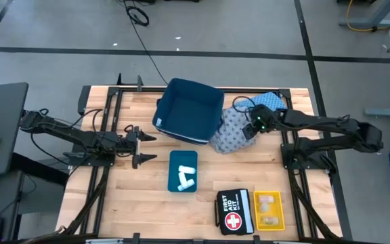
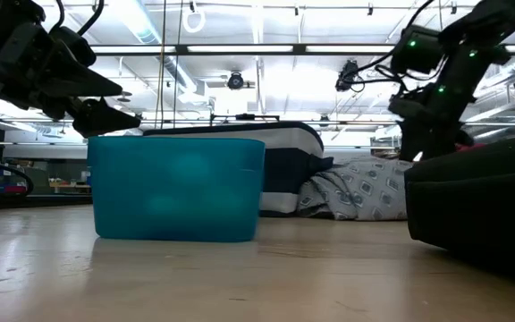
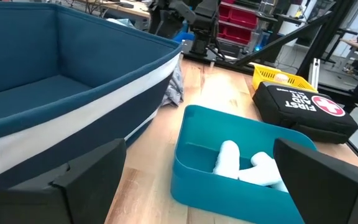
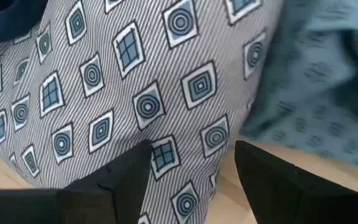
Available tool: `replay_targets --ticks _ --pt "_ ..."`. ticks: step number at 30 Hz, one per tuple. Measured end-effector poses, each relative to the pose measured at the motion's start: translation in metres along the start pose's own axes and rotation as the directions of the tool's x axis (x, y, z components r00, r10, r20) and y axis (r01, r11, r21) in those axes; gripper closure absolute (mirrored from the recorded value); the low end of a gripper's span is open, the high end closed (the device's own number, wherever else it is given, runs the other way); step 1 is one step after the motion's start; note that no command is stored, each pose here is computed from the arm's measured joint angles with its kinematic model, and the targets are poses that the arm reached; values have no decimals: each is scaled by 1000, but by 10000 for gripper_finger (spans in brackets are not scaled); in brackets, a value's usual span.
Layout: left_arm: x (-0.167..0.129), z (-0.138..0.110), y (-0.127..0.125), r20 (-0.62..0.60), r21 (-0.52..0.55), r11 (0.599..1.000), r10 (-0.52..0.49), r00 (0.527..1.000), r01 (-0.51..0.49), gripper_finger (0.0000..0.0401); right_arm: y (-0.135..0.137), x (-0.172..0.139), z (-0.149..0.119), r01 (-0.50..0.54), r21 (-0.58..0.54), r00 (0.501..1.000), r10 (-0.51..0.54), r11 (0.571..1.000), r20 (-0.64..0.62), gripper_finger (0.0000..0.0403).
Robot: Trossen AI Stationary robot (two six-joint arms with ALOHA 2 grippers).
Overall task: Pick & place medical supplies in basket/bin
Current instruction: Put the gray gown in the blue bin
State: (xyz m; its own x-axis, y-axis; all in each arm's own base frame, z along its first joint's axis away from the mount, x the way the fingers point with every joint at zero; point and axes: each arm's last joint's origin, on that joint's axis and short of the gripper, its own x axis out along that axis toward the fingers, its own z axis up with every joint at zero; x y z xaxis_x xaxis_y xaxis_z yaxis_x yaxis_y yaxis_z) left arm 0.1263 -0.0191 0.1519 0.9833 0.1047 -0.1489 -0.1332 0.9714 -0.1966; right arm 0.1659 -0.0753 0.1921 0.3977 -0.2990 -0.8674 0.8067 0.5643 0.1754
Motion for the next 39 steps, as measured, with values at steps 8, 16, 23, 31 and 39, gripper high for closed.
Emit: replay_targets --ticks 8,16,23,31,39 --pt "0 0 0 -3 -1 1000 -13 1000 13 3 8 28 12 -137 0 989 137 991 -50 160" --pt "0 0 0 -4 -14 1000 -12 1000 12 3 15 54 14 -175 -4 981 173 985 -91 160" --pt "1 -1 0 -15 -18 1000 -8 1000 8 3 25 67 11 -172 -57 982 166 983 -93 216" --pt "2 -3 0 -29 -14 1000 -3 1000 3 3 41 64 1 -200 -185 978 185 962 -96 385" --pt "2 -3 0 -29 -13 1000 -1 1000 1 3 63 45 -12 -240 -266 971 237 934 -44 396"
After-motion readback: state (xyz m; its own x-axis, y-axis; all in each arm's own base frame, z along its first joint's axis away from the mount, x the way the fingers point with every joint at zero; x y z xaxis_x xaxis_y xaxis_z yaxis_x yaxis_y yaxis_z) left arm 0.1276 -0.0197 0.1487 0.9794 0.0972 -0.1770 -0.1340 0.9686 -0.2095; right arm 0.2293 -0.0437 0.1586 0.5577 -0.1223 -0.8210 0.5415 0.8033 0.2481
